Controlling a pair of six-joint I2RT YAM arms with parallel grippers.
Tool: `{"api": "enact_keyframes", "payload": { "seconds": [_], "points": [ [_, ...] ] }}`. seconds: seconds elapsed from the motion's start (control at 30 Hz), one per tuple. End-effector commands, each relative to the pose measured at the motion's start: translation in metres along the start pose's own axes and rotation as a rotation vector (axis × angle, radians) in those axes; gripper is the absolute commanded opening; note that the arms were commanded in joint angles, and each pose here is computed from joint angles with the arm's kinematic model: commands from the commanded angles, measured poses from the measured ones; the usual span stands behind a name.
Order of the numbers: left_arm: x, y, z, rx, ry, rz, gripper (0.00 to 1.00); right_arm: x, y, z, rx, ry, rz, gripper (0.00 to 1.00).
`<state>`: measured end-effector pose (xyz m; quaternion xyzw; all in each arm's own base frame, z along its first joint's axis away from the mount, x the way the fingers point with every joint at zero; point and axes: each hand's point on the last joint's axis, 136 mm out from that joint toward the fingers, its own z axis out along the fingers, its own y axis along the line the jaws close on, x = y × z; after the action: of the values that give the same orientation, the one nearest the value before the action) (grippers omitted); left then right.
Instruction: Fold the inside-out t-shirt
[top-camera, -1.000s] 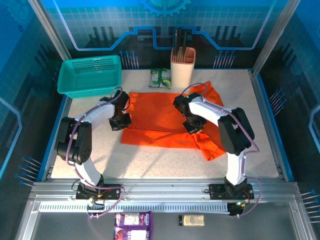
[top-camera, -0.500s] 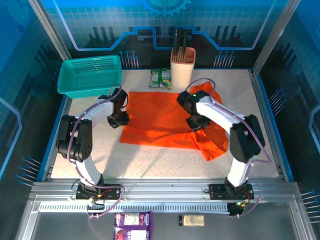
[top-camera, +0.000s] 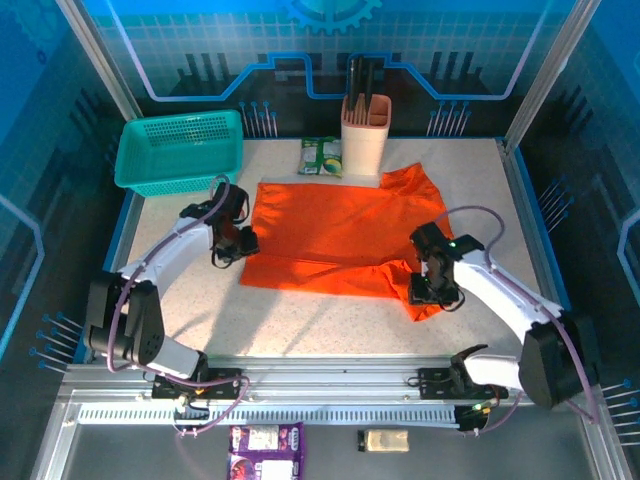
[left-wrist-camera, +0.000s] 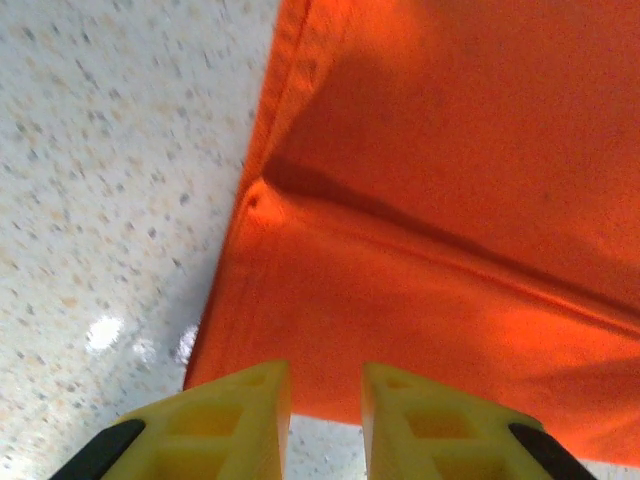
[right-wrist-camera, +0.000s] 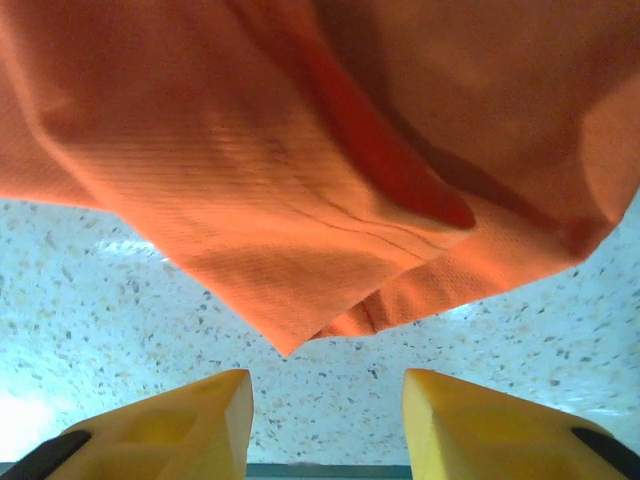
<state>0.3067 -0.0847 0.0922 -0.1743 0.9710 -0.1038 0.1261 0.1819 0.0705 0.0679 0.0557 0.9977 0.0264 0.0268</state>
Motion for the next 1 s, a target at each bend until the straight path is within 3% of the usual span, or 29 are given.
{"api": "enact_keyframes", "payload": {
  "seconds": [0.0,0.37,0.7,0.97],
  "points": [
    [0.018,-0.005,0.000,0.054,0.027,-0.034,0.25,-0.013,0.006,0.005,-0.162,-0.077,0.173,0.45],
    [0.036,-0.001,0.005,0.043,0.053,-0.044,0.24,-0.027,-0.004,0.026,-0.429,-0.158,0.422,0.50],
    [0.037,-0.003,0.002,0.033,0.054,-0.039,0.24,-0.032,-0.006,0.030,-0.445,-0.193,0.430,0.43],
    [0.035,-0.004,-0.003,0.030,0.047,-0.034,0.24,-0.040,-0.016,0.023,-0.389,-0.240,0.410,0.30]
  ]
}}
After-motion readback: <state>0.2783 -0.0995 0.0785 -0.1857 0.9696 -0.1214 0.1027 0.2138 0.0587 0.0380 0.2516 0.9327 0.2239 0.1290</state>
